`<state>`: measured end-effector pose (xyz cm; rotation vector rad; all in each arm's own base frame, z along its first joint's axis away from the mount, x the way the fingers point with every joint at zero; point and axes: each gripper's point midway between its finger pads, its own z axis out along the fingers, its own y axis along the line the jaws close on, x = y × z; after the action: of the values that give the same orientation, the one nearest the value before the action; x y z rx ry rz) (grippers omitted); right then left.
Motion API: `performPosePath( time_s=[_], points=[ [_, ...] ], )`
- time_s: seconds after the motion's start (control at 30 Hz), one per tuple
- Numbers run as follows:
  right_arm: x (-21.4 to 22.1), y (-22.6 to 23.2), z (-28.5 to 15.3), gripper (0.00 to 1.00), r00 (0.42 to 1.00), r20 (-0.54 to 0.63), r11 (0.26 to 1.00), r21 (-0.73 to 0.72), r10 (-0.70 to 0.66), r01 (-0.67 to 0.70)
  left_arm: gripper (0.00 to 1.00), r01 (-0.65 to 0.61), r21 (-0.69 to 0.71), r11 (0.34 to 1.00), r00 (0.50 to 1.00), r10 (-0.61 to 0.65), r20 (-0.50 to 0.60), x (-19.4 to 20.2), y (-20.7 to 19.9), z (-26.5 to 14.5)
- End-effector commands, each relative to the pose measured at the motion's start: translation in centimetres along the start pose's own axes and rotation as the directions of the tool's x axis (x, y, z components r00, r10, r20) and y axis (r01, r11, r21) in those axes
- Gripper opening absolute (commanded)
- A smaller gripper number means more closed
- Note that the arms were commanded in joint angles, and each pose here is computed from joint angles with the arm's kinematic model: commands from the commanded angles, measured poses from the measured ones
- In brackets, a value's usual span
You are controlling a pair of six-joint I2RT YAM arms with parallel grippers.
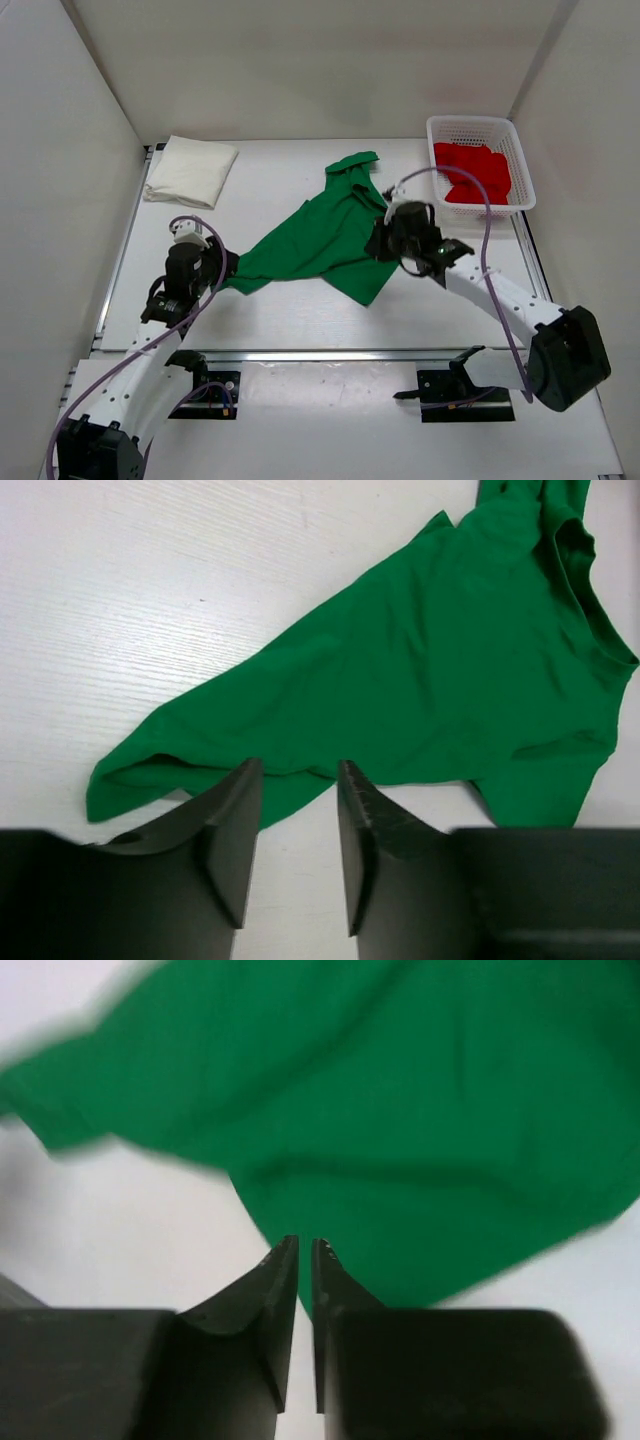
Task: Fold and stack the t-shirts
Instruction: Flatten out the tshirt
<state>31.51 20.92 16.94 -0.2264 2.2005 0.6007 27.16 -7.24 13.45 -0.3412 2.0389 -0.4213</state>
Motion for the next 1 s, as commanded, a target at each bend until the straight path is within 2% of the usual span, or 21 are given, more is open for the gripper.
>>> performPosePath(
  time_s=[0.0,0.03,0.1,0.13,0.27,0.4,0.43,0.5,0.53,0.6,0.63,0.73,0.83,0.93,0.97],
  points=[
    [6.4,-1.0,0.3,0.11,0.996,-0.070,0.998,0.031,0.060,-0.058,0.49,0.032,0.036,0.999,0.999,-0.033,0.033,-0.8,-0.7,0.4],
    [8.8,-1.3,0.1,0.14,0.991,-0.112,0.997,0.036,0.068,-0.064,0.55,0.041,0.035,0.999,0.998,-0.042,0.036,-0.9,-0.7,0.7],
    [11.6,-1.9,-0.7,0.29,0.986,-0.149,0.996,0.059,0.077,-0.069,0.87,0.066,0.049,0.997,0.998,-0.067,0.011,-0.8,-1.0,1.1],
    [13.0,-2.1,-1.0,0.31,0.981,-0.174,0.994,0.068,0.090,-0.080,0.99,0.074,0.050,0.996,0.997,-0.074,-0.004,-0.6,-0.9,1.4],
    [17.6,-2.5,-1.3,0.42,0.959,-0.263,0.993,0.084,0.104,-0.084,0.98,0.136,0.043,0.990,0.991,-0.136,-0.015,-0.5,0.0,2.3],
    [18.4,-1.4,-0.8,0.48,0.957,-0.276,0.996,0.052,0.090,-0.078,0.98,0.179,0.028,0.984,0.984,-0.178,-0.028,-0.3,0.8,3.1],
    [18.4,-1.1,-0.7,0.49,0.957,-0.277,0.996,0.045,0.082,-0.072,0.85,0.180,0.024,0.983,0.983,-0.179,-0.035,-0.2,0.8,3.3],
    [18.0,-1.0,-0.2,0.50,0.960,-0.267,0.997,0.045,0.079,-0.069,0.66,0.175,-0.018,0.984,0.984,-0.176,-0.021,-0.2,1.7,3.7],
    [18.1,-1.1,-0.2,0.50,0.958,-0.277,0.997,0.052,0.067,-0.055,0.61,0.167,-0.068,0.984,0.985,-0.169,-0.025,0.2,2.4,4.0],
    [18.4,-2.1,0.3,0.44,0.957,-0.285,0.995,0.093,0.063,-0.038,0.65,0.139,-0.130,0.982,0.989,-0.143,-0.025,0.4,3.1,4.4],
    [18.7,-2.2,0.2,0.43,0.954,-0.296,0.995,0.097,0.058,-0.031,0.71,0.121,-0.194,0.973,0.992,-0.123,0.002,0.2,4.2,4.6],
    [19.1,-4.0,0.4,0.40,0.951,-0.304,0.986,0.166,0.062,-0.011,0.84,0.085,-0.227,0.970,0.996,-0.090,-0.012,1.2,4.3,5.1],
    [18.5,-4.0,0.7,0.28,0.957,-0.283,0.988,0.151,0.058,-0.015,0.85,0.127,-0.250,0.960,0.991,-0.134,-0.011,1.4,6.0,5.4],
    [18.2,-4.0,0.7,0.10,0.960,-0.270,0.989,0.148,0.068,-0.028,0.87,0.182,-0.242,0.953,0.981,-0.193,-0.020,1.5,6.3,5.6],
    [17.8,-4.1,0.7,0.08,0.965,-0.255,0.988,0.149,0.068,-0.031,0.86,0.186,-0.246,0.951,0.979,-0.200,-0.032,1.7,6.3,5.5]
  ],
)
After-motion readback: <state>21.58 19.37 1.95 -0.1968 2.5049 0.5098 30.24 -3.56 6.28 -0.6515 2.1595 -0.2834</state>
